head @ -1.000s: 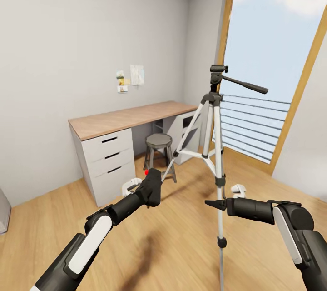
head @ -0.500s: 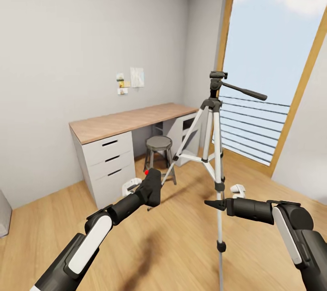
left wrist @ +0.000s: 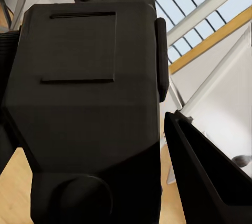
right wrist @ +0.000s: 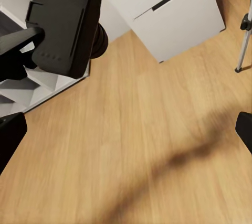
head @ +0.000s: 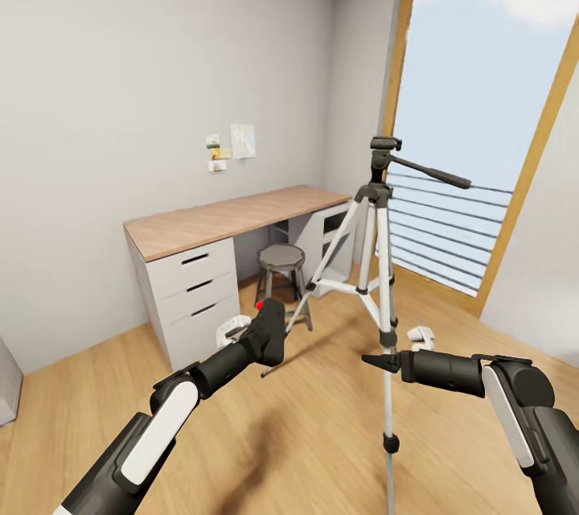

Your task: Attach the digital camera to the camera tripod in the bedroom.

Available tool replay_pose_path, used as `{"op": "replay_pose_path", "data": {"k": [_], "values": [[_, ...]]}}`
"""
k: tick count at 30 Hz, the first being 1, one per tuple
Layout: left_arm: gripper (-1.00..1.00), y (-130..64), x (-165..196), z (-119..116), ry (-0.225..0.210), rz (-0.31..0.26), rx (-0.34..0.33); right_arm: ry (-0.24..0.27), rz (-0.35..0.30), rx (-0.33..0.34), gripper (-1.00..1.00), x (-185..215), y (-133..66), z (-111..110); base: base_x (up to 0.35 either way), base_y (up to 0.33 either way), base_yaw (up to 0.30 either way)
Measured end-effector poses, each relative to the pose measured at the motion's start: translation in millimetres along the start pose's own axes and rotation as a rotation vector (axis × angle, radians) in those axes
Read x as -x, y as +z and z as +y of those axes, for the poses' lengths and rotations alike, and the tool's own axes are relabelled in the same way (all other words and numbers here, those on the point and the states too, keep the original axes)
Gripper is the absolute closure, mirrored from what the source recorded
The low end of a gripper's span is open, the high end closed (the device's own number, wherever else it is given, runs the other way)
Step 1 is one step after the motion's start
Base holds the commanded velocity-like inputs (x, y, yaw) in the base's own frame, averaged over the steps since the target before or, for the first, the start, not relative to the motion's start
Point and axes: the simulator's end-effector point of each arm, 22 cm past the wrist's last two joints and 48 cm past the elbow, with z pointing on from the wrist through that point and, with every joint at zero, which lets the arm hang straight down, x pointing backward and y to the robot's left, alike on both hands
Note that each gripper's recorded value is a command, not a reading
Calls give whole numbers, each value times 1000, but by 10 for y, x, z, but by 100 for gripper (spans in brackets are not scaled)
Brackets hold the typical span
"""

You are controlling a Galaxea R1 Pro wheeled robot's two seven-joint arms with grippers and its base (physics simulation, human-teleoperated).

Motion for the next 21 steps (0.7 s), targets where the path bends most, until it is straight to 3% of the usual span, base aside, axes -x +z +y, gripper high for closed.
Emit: {"op": "replay_pose_path", "data": {"k": [21], "values": [[100, -65, 289, -260, 0, 0, 0, 1, -1, -1, -100, 315, -136, 199, 0, 0, 0]]}}
